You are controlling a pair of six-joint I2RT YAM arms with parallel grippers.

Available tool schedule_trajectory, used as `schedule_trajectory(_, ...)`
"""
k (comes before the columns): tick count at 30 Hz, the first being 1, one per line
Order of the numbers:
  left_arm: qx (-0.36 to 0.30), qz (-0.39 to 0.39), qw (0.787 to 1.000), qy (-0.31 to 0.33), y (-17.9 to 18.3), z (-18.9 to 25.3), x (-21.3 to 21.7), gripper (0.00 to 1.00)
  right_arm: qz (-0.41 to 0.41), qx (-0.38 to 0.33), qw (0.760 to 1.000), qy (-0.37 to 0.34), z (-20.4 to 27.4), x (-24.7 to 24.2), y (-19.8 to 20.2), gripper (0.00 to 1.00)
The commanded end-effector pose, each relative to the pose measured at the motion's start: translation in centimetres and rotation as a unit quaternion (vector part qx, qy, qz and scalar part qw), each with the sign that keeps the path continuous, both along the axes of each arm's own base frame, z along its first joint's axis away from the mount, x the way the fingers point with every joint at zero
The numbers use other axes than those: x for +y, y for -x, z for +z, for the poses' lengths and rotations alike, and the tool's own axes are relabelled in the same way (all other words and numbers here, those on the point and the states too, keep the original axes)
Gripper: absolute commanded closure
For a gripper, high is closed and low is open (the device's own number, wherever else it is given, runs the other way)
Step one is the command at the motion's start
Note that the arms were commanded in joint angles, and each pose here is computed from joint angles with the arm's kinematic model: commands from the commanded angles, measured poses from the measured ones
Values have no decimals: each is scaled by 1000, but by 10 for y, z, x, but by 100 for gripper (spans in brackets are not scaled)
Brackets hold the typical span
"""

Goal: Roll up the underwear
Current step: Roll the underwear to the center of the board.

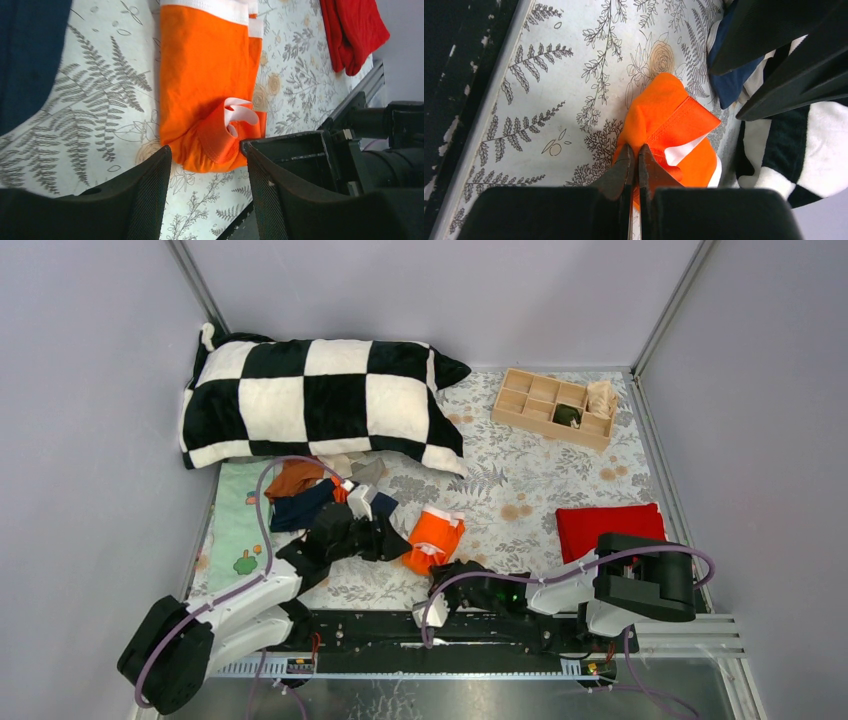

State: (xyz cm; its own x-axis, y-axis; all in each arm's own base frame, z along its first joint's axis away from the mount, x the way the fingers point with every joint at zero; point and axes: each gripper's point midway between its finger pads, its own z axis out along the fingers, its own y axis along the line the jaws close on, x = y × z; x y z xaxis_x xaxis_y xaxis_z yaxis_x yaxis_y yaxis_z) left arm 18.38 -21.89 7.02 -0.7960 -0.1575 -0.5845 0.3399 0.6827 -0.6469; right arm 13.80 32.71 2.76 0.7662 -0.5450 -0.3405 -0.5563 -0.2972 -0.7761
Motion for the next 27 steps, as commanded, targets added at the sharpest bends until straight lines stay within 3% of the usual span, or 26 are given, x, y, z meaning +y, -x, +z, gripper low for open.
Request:
schedule_trajectory(1,-6,-22,1000,18,5,3,-11,38,-8,40,997,-61,16,11,8,100)
schedule_trajectory(12,-21,-4,1000,15,-12,15,-14,38,-69,158,971,-165,27,21,12,100)
schedule_trajectory(27,-39,11,999,3,-23,28,-13,37,-135,349,883,-284,47,24,-10,100)
